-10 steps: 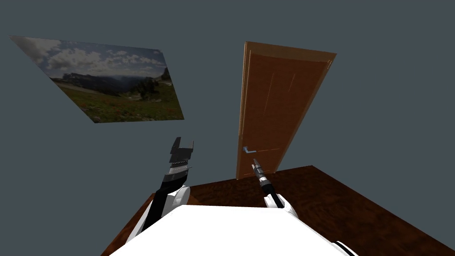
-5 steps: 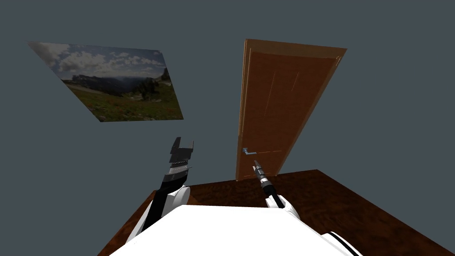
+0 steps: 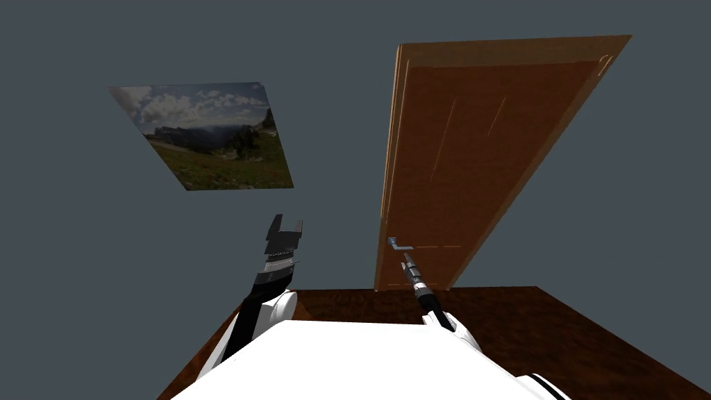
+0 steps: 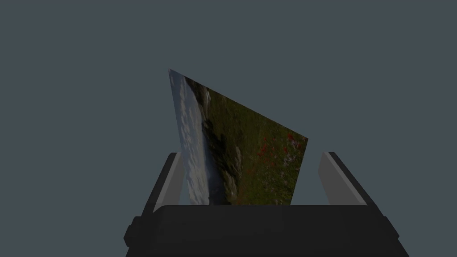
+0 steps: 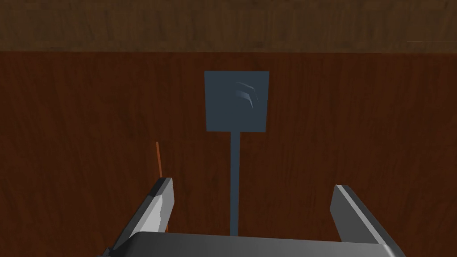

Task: Pull the door open

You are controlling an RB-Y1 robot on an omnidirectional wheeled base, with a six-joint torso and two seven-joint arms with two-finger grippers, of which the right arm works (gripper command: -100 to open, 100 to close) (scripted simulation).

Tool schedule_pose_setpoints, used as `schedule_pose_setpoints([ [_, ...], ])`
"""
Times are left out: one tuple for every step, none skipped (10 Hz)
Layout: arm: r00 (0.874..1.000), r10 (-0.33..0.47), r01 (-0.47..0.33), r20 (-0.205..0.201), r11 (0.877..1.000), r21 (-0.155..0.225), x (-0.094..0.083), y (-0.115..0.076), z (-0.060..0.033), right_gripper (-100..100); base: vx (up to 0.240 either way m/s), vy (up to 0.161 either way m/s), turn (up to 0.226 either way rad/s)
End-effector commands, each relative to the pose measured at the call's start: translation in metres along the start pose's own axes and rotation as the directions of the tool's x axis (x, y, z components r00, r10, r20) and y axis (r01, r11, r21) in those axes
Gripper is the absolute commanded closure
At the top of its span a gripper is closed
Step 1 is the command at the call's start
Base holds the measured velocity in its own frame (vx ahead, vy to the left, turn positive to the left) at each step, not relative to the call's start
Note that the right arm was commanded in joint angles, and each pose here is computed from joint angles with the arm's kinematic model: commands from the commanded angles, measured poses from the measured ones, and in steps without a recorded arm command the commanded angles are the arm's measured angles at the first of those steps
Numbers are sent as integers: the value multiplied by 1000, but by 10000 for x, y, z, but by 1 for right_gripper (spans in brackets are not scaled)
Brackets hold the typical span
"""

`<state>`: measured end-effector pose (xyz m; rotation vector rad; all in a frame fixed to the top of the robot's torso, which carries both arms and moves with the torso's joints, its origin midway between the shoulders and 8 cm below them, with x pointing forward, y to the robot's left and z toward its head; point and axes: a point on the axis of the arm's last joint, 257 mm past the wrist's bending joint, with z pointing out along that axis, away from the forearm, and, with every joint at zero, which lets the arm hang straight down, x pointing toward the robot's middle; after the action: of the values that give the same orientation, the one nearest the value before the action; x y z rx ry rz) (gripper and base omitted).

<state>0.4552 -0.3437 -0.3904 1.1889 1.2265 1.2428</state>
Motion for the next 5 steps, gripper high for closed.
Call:
schedule_pose_setpoints([
  [1000,3,-3,18,1000,1,-96,-17,-35,-100,117,35,79],
  [999,3,-3,51,1000,1,-274,-22,-121,-100,97,16,201],
  [999,3,-3,51,1000,1,-274,-22,-121,-100,79,-2,121],
  [999,3,-3,51,1000,1,-274,-22,-121,-100,26,-3,-11],
  [997,3,-3,82,1000,1,-446,-23,-208,-100,58,14,190],
])
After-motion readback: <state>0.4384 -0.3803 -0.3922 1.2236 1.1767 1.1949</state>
